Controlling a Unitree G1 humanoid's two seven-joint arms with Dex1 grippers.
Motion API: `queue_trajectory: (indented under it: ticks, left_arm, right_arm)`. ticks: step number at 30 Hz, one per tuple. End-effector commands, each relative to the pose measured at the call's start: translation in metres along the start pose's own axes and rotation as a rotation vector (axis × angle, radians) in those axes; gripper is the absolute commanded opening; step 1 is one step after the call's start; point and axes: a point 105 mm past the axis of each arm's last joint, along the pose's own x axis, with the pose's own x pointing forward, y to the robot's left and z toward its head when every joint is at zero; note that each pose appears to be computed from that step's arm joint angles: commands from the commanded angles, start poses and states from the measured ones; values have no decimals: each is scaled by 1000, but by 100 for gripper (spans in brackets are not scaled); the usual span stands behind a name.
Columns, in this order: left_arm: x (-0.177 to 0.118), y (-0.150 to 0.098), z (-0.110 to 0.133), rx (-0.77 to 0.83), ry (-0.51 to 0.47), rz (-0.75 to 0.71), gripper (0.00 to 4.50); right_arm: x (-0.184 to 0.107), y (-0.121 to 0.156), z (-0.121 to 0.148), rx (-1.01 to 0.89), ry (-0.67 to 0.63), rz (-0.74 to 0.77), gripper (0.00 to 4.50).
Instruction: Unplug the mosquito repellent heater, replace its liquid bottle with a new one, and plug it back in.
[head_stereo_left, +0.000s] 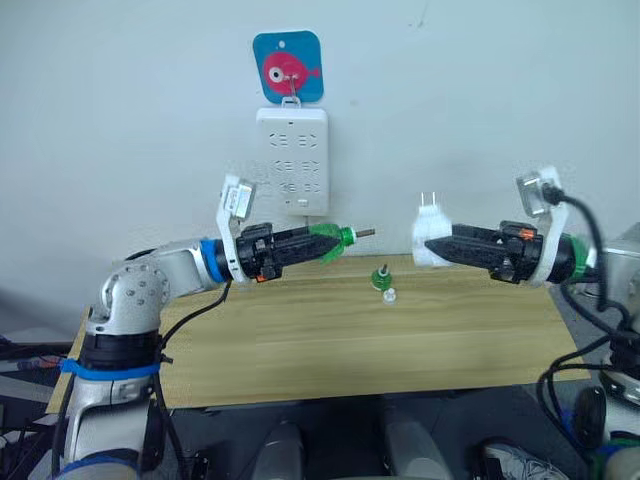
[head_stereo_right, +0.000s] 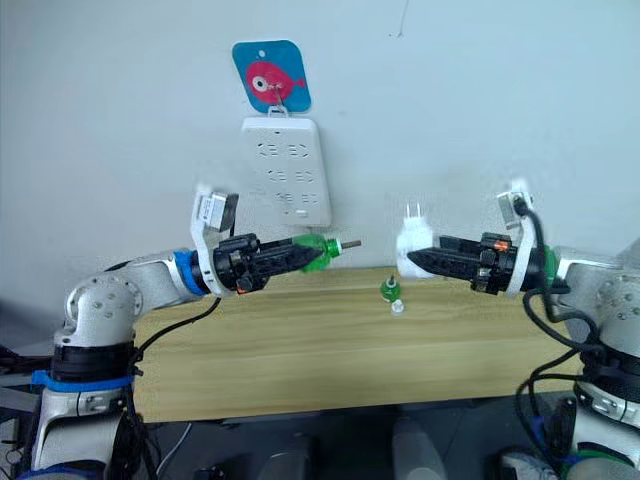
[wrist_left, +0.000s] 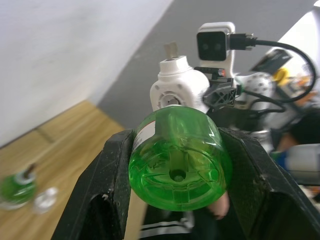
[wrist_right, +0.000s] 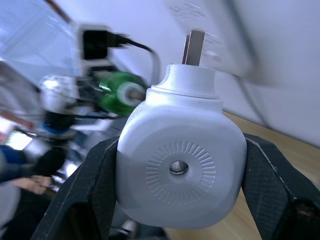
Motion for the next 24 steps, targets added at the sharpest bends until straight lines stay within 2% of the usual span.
queue_trajectory:
  ticks: [1,14,24]
  left_arm:
    - [-3,-16,14,11,-6,-69,227]
    - [4,-24,1,38,64,-89,227]
    - [8,-24,-1,45,55,-95,227]
  right_arm:
    - [3,20,4,-7,-20,86,303]
    - [21,26,5,30,-61,115,303]
    - [27,30,4,41,-46,131,303]
